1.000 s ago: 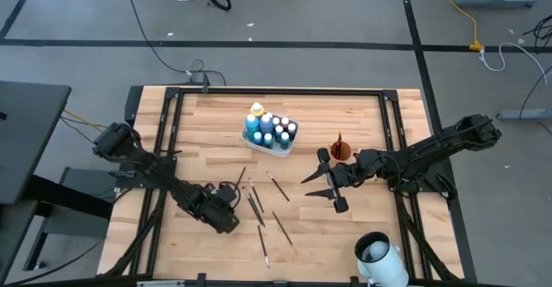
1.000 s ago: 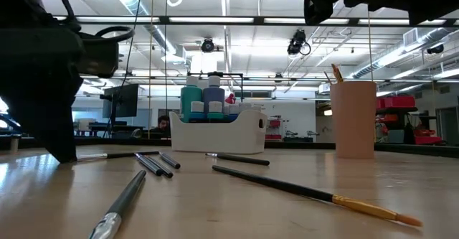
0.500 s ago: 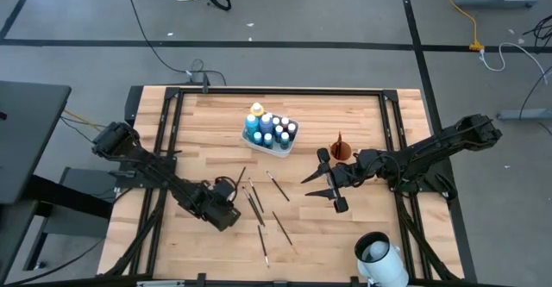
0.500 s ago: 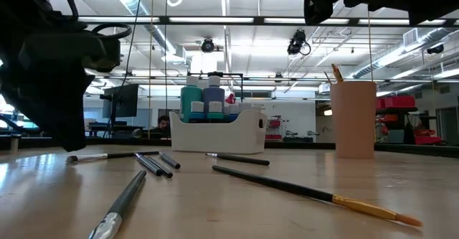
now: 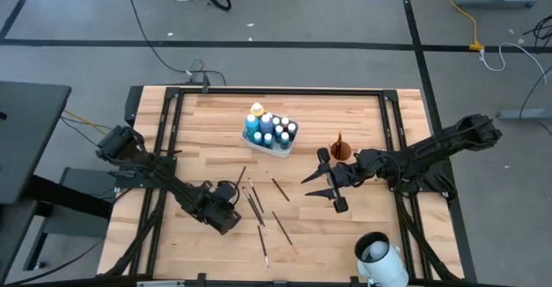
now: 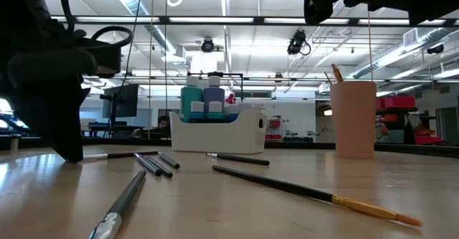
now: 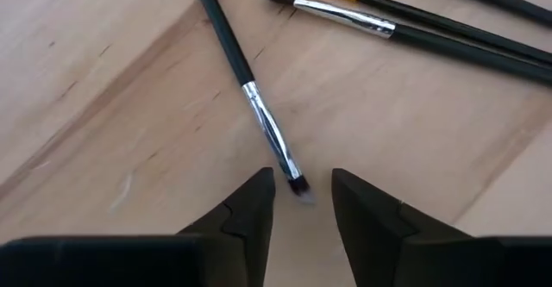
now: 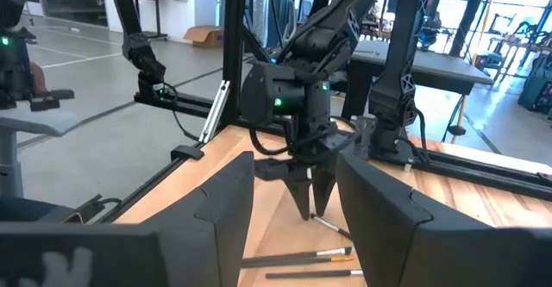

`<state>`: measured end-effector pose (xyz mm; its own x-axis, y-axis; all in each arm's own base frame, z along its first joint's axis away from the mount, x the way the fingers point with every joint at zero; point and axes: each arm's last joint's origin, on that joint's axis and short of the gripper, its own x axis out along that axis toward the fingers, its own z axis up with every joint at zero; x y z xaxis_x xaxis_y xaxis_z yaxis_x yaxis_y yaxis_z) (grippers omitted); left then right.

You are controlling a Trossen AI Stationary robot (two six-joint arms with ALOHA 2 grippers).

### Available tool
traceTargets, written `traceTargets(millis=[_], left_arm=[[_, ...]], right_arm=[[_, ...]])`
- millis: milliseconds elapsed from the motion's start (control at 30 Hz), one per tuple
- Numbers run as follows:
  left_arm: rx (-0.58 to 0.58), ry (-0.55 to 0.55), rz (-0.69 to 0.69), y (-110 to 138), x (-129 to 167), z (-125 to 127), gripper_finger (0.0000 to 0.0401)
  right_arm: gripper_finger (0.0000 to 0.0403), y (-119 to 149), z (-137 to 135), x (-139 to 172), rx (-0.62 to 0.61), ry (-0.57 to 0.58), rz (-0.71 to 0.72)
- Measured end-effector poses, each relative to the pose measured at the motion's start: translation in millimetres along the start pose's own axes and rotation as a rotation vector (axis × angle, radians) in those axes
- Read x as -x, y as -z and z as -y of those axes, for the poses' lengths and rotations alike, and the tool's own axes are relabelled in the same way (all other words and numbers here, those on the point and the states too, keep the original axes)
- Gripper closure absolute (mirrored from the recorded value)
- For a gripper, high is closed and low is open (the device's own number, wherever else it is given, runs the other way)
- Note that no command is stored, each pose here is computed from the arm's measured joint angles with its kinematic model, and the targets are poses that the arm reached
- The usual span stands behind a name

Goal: Pick & Place Paint Supplies
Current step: Put the silver paintbrush into the cup

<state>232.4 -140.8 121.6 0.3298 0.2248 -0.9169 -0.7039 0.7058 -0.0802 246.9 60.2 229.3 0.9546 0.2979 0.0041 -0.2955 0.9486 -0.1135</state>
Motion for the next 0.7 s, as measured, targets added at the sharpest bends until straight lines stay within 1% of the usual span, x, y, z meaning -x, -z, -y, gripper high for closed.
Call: traceTargets(millis=[100,233,267,333,433,467,533,700], left_arm=[[-0.002,-0.015,-0.012,1.0,-2.1,-1.0,0.0305],[0.014,0.006,-0.028,-2.1,5.3,0.4,0.0381],[0.023,0.015,-0.03,-3.5,8.4,1.4,0.0389],[0.036,0.037,-0.051,-6.3,14.7,3.9,0.039],[0.055,0.118,-0.027,-19.5,33.3,12.3,0.0394],[0.062,0.13,-0.018,-23.6,38.7,13.7,0.0396],[0.076,0.116,-0.007,-31.9,47.2,13.4,0.0396],[0.12,0.141,0.04,-51.5,66.1,16.2,0.0397]], right_arm=[[0.0231,-0.6,0.1,0.0,0.0,0.001,0.005],[0.0231,-0.5,0.1,0.0,0.012,0.004,0.005],[0.0231,-0.7,0.2,0.0,0.024,0.005,0.006],[0.0231,0.1,-0.3,-0.9,0.069,0.003,0.008],[0.0231,6.3,-3.5,-6.0,0.136,0.001,-0.012],[0.0231,8.5,-4.5,-10.6,0.16,0.009,-0.026],[0.0231,10.6,-6.1,-21.8,0.21,0.023,-0.047],[0.0237,17.7,-11.6,-63.3,0.359,0.034,-0.108]])
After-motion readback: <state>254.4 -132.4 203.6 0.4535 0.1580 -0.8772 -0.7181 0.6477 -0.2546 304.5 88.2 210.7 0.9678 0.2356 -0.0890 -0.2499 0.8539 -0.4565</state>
